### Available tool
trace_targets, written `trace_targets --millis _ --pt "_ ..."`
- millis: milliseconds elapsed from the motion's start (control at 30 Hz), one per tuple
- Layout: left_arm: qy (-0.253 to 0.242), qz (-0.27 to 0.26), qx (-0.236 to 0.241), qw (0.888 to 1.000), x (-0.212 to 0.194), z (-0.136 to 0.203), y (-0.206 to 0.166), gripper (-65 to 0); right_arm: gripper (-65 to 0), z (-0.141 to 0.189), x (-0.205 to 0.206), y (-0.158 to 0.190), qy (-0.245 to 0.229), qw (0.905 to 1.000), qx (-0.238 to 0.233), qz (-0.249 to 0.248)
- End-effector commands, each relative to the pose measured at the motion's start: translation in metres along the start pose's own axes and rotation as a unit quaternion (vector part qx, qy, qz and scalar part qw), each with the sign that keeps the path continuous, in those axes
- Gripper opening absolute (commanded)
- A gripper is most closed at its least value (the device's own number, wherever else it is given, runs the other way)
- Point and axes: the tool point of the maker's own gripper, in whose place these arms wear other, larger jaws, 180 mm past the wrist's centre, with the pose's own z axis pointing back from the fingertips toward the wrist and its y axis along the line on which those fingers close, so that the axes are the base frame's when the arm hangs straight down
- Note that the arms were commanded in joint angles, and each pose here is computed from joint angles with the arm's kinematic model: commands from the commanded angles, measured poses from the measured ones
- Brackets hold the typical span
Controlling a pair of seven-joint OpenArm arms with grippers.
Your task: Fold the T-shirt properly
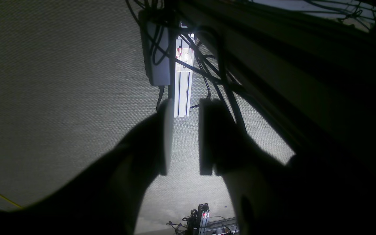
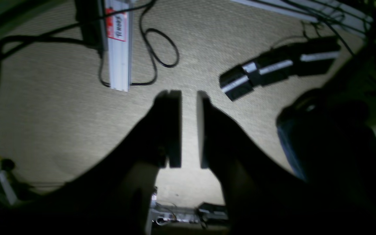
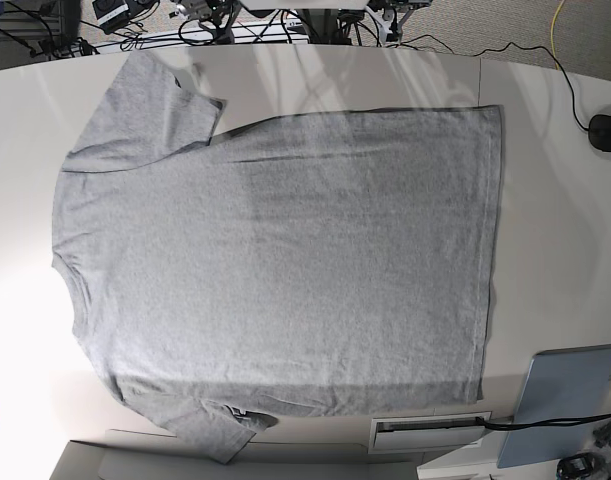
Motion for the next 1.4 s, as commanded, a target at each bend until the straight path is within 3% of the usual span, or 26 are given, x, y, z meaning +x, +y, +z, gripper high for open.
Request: trace_targets --millis 0,233,400,533,700,933,1167,1367 --pt "0.003 -0.003 -0.005 1.0 -0.004 0.0 -0.004 -49.7 -55.9 0.0 -0.005 -0.003 0.004 1.0 -0.007 -0.002" --pt "0.001 -0.002 -0.003 1.0 -0.012 0.001 -0.001 -49.7 -55.9 0.001 -0.018 -0.018 0.013 0.9996 -0.026 -0.002" --pt "-0.051 -0.002 0.007 0.999 -0.011 0.007 0.011 -49.7 -55.9 0.001 -0.03 -0.022 0.022 0.9993 -0.029 -0.001" --pt "-0.054 -0.006 0.018 0.998 -0.023 0.014 0.025 -49.7 -55.9 0.002 -0.039 -0.024 0.028 0.9988 -0.039 -0.003" --pt "-0.015 -0.011 0.029 0.999 -0.047 0.022 0.036 -49.7 -55.9 0.005 -0.056 -0.038 0.041 0.9954 -0.087 -0.008" --pt "0.029 -0.035 0.046 0.998 -0.058 0.048 0.05 -49.7 -55.9 0.017 -0.087 -0.032 0.055 0.9952 -0.081 -0.002" --pt "-0.046 -0.049 0.049 0.997 -0.041 0.104 0.067 -49.7 -55.9 0.062 -0.081 -0.051 -0.005 0.996 -0.085 0.028" --pt "-0.1 -0.117 0.05 0.987 -0.022 0.169 0.076 -49.7 -55.9 0.134 -0.061 -0.06 -0.077 0.9903 -0.088 0.075"
